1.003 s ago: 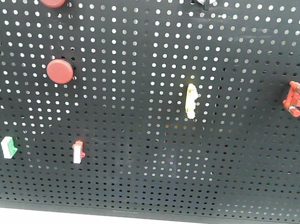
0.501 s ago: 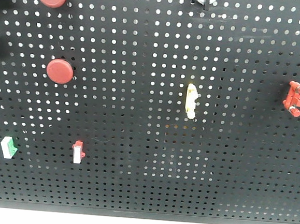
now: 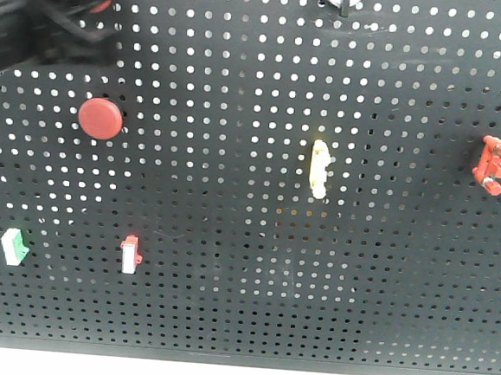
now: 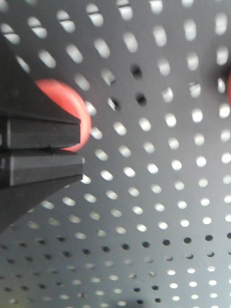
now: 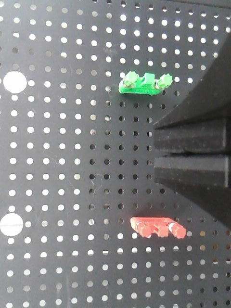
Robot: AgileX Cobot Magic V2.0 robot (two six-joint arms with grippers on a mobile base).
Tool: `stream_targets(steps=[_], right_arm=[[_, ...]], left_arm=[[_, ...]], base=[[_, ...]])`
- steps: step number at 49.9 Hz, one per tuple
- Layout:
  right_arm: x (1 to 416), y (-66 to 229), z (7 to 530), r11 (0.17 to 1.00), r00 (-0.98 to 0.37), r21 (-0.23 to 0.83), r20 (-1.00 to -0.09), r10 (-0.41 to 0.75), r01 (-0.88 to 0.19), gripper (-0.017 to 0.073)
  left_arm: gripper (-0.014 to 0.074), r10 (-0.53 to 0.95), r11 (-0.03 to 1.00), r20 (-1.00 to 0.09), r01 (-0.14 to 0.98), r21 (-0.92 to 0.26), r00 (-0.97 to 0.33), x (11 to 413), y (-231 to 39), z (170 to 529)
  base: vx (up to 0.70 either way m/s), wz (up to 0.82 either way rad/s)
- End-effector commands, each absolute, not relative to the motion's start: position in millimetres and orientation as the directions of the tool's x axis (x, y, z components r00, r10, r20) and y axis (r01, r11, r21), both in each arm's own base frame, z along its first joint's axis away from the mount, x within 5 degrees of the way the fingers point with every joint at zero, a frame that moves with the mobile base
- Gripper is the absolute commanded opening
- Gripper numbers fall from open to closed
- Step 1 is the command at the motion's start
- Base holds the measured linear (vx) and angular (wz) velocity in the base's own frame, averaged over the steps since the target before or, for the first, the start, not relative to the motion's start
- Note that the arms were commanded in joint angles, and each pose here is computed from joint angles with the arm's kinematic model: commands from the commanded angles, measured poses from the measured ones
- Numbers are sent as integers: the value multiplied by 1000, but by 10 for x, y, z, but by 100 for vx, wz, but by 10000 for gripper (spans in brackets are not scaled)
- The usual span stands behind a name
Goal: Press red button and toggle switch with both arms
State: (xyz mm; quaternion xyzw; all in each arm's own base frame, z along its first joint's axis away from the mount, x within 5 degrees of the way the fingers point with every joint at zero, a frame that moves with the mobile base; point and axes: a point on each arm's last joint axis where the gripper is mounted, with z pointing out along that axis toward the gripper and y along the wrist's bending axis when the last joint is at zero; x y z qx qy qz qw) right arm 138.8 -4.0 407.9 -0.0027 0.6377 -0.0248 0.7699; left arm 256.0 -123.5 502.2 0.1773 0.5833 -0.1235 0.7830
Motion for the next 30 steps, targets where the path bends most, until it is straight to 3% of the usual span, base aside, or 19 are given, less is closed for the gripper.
stream_targets(steps=[1,17,30], right_arm=[[1344,-42,4270,998,300,-46,-952,-57,42,0],[1344,-41,4272,998,302,-46,-952,-57,42,0],[1344,-41,4271,998,301,-46,-952,-57,42,0]], left_arm=[[2,-48,910,-926,399,115,375,2505,-1221,5212],[2,-45,910,-925,398,118,377,2513,-1223,5208],[2,-38,910,-930,396,119,365,2202,-1071,5243]], base=[[0,0],[0,0],[0,0]])
